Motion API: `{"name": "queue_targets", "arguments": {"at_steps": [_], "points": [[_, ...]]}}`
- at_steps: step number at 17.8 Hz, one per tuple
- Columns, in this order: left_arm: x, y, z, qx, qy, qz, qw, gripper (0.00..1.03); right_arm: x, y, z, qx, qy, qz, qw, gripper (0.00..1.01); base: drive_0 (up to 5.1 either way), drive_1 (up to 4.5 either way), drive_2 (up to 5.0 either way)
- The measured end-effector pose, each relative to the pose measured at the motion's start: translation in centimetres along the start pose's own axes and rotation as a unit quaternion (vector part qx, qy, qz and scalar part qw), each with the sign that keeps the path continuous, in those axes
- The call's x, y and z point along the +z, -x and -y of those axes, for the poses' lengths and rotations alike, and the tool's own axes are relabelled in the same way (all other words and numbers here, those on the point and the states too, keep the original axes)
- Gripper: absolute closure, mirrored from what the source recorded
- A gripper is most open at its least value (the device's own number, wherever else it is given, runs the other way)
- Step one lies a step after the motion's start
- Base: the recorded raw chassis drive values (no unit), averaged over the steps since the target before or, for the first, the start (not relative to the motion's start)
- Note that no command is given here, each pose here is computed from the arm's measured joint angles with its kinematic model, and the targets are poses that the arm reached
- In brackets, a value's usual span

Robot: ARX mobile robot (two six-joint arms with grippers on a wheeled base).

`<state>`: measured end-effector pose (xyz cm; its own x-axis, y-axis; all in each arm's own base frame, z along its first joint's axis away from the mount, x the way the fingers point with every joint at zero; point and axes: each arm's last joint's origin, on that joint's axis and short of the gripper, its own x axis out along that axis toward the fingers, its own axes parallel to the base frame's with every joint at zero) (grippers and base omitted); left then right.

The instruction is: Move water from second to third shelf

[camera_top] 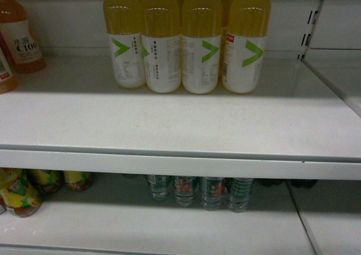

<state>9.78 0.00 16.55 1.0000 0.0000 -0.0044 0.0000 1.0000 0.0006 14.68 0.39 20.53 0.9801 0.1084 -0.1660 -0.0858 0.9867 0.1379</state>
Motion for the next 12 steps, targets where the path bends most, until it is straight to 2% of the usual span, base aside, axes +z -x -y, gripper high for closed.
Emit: {"name": "queue_targets", "arguments": {"at_steps": [4, 12], "points": [[0.0, 0.0, 0.0, 0.0, 0.0, 0.0, 1.0, 0.05, 0.0, 0.0, 0.0, 0.0, 0.0, 0.0, 1.0, 0.61, 0.0, 0.0, 0.0], [0.0, 0.0, 0.0, 0.0, 0.0, 0.0, 1.0, 0.05, -0.04, 0.0, 0.02, -0.002, 0.0, -0.001, 1.0, 0.61, -4.3, 2.41, 2.4]]}}
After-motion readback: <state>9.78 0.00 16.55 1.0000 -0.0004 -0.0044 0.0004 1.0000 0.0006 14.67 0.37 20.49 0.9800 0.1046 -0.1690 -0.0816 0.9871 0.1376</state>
